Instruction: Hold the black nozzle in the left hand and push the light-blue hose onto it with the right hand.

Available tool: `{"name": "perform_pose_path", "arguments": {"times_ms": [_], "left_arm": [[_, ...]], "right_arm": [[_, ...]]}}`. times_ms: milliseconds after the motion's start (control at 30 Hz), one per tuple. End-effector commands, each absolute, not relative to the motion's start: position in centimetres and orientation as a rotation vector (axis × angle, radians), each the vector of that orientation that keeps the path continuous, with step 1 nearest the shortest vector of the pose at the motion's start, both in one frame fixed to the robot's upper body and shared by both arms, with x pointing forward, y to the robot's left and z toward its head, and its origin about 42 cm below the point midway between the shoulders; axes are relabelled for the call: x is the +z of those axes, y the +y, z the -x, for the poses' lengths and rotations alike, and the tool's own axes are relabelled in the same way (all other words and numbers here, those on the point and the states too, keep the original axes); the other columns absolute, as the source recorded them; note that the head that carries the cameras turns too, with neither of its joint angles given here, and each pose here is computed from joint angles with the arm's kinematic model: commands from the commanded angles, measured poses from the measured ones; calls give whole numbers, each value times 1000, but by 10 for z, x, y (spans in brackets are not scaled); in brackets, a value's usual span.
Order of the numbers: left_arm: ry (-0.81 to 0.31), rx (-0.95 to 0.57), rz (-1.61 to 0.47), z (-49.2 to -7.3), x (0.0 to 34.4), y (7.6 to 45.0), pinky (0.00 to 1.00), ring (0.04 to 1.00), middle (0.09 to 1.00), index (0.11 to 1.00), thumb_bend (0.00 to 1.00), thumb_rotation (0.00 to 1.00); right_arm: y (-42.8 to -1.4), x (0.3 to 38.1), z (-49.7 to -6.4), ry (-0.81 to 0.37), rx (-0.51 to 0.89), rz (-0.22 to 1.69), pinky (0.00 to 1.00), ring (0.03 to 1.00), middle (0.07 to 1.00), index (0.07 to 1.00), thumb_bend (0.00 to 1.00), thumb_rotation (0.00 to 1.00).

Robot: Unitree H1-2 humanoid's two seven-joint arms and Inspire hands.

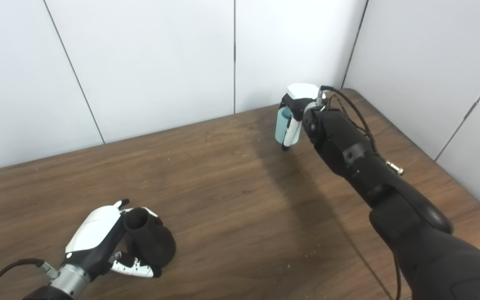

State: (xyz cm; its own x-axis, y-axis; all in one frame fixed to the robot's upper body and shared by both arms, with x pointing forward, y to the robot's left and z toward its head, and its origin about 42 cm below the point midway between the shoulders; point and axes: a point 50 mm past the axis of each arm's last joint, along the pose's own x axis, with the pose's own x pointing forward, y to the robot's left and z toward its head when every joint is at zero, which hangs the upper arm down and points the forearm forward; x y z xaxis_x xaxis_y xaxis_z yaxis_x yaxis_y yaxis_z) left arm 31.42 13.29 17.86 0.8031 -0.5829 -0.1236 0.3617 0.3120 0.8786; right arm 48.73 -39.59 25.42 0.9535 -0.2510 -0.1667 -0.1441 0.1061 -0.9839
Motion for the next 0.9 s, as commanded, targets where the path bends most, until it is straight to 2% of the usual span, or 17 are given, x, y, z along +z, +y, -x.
{"name": "perform_pose_path", "arguments": {"times_ms": [0, 700, 733, 767, 867], "left_arm": [[18, -848, -1100, -290, 125, 133, 973, 611, 477, 492, 524, 0], [17, -845, -1095, -290, 128, 132, 962, 608, 489, 486, 523, 0], [18, -845, -1095, -290, 128, 132, 962, 615, 489, 485, 523, 0], [17, -844, -1095, -290, 128, 132, 962, 627, 496, 482, 523, 0], [17, -843, -1096, -290, 129, 132, 961, 643, 509, 475, 521, 0]], "right_arm": [[-400, 296, -498, 218, -161, 1505, 578, 657, 720, 716, 868, 0], [-400, 297, -495, 272, -127, 1474, 467, 522, 588, 631, 841, 0], [-400, 298, -495, 266, -128, 1474, 443, 471, 539, 586, 683, 0], [-399, 298, -495, 259, -130, 1477, 421, 444, 511, 546, 586, 0], [-398, 299, -495, 240, -136, 1483, 402, 435, 498, 497, 528, 0]]}}
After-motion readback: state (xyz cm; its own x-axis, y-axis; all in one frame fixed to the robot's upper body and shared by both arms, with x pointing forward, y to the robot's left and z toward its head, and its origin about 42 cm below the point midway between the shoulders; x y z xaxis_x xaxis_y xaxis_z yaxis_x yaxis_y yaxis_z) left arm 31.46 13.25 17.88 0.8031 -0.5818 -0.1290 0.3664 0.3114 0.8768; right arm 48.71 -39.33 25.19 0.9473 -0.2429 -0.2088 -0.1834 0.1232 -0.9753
